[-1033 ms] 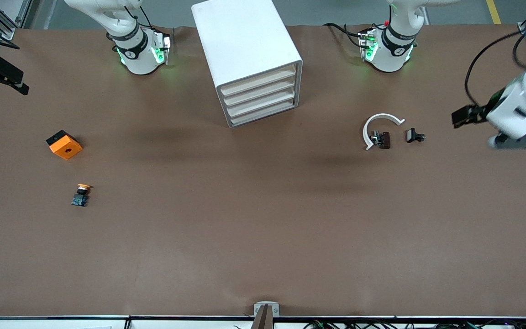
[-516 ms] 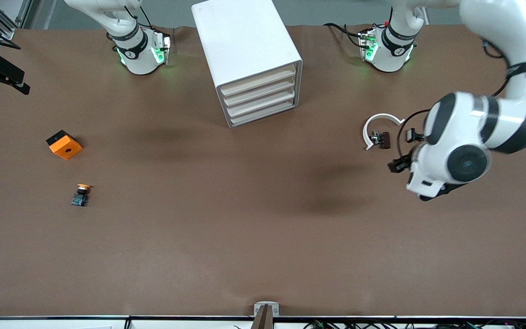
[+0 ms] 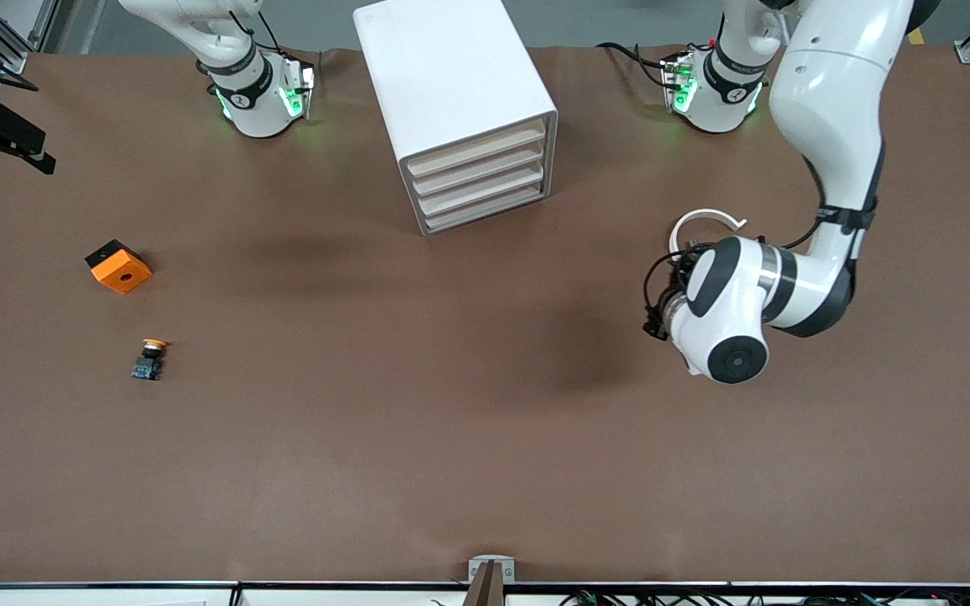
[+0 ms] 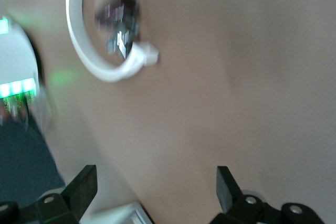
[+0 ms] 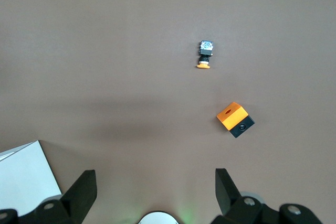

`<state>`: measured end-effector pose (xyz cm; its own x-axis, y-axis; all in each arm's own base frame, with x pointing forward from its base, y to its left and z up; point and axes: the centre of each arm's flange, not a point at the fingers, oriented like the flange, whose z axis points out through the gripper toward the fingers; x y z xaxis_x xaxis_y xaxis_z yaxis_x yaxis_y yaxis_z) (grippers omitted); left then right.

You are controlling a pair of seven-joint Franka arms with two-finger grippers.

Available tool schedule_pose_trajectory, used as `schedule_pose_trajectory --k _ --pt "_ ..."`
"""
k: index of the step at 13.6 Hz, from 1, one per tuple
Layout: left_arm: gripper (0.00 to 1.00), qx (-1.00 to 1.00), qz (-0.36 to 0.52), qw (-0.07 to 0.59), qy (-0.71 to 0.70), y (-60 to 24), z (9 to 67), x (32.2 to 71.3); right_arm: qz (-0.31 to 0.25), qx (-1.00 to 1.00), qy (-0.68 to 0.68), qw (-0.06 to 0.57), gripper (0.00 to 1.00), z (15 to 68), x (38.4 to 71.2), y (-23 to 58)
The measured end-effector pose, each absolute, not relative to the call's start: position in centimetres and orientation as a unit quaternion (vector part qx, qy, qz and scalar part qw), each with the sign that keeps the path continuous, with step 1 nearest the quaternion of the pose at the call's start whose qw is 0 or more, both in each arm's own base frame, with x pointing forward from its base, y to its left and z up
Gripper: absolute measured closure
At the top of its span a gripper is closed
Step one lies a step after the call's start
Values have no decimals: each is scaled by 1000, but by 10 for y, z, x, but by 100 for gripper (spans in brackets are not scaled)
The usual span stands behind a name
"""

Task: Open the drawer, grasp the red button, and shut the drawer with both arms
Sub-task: 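Move the left gripper toward the white cabinet's drawer handle, then grasp the drawer handle with the left gripper and pull it open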

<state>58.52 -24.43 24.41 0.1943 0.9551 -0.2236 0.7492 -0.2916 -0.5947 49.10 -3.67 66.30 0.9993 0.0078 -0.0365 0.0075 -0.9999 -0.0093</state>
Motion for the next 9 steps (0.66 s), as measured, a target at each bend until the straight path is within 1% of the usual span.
schedule_pose_trajectory --k 4,7,9 --pt "0 -678 329 213 -622 -305 213 554 17 -1000 -2 5 0 663 491 -38" --pt "0 -613 384 223 -654 -371 213 520 17 -1000 1 5 0 663 491 -42" --pt "0 -566 419 230 -672 -391 211 511 17 -1000 2 5 0 663 491 -43"
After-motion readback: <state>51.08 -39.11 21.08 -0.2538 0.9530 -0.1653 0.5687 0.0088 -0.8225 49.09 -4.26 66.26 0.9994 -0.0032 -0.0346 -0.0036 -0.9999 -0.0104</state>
